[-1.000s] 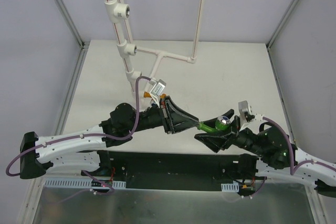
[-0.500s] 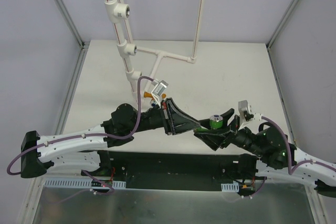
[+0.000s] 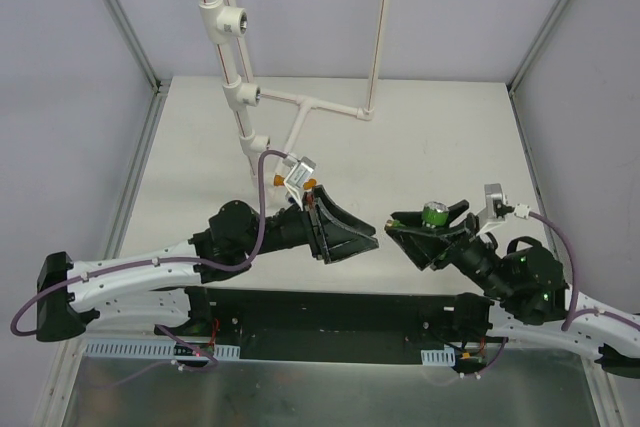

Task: Install the water faucets
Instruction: Pick up the water faucet from the center of the board.

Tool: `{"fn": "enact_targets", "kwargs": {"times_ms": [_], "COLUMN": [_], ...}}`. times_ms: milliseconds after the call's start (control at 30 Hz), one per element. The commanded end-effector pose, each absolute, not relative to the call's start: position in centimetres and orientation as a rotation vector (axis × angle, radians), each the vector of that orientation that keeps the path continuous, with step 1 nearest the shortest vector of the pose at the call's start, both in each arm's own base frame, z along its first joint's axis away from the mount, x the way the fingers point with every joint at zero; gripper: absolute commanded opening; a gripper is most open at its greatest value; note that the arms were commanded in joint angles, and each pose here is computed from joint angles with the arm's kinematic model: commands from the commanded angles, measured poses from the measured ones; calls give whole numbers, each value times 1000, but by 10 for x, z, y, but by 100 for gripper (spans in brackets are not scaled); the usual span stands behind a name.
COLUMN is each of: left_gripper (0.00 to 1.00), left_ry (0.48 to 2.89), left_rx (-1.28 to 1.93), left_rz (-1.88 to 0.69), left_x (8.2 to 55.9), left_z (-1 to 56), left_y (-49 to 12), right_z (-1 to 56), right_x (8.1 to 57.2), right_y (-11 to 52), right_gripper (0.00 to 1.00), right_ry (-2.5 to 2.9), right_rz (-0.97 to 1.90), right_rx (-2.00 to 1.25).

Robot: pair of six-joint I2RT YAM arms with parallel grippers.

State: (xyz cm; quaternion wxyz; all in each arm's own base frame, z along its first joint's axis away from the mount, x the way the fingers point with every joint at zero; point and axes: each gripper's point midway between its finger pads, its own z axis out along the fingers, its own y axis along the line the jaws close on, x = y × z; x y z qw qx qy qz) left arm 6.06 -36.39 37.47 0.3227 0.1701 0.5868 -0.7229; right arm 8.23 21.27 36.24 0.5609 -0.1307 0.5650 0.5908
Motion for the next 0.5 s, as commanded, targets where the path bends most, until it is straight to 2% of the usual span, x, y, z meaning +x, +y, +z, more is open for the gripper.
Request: {"fn": "enact_targets", "kwargs": {"times_ms": [0, 67, 200, 367, 467], "left_gripper": [56, 62, 73, 83, 85], "left_ry": [1432, 1397, 1224, 1081, 1003], "left_rx": [614, 743, 964, 1052, 1049], "left_rz": [-1675, -1481, -1218, -1035, -984], "left_x": [65, 73, 80, 93, 99], "left_z": [373, 364, 349, 347, 354], "left_y": [-351, -344, -335, -334, -340], "right_z": [385, 379, 375, 378, 379], "right_x": [121, 131, 127, 116, 111], "right_y": [180, 171, 171, 184, 192], "right_gripper": [0, 0, 0, 0, 0], "right_ry": [1367, 1425, 1518, 1561, 1588], "right_rz": [1433, 1427, 1469, 1566, 1595], "right_rx": [185, 338, 410, 396, 367]}}
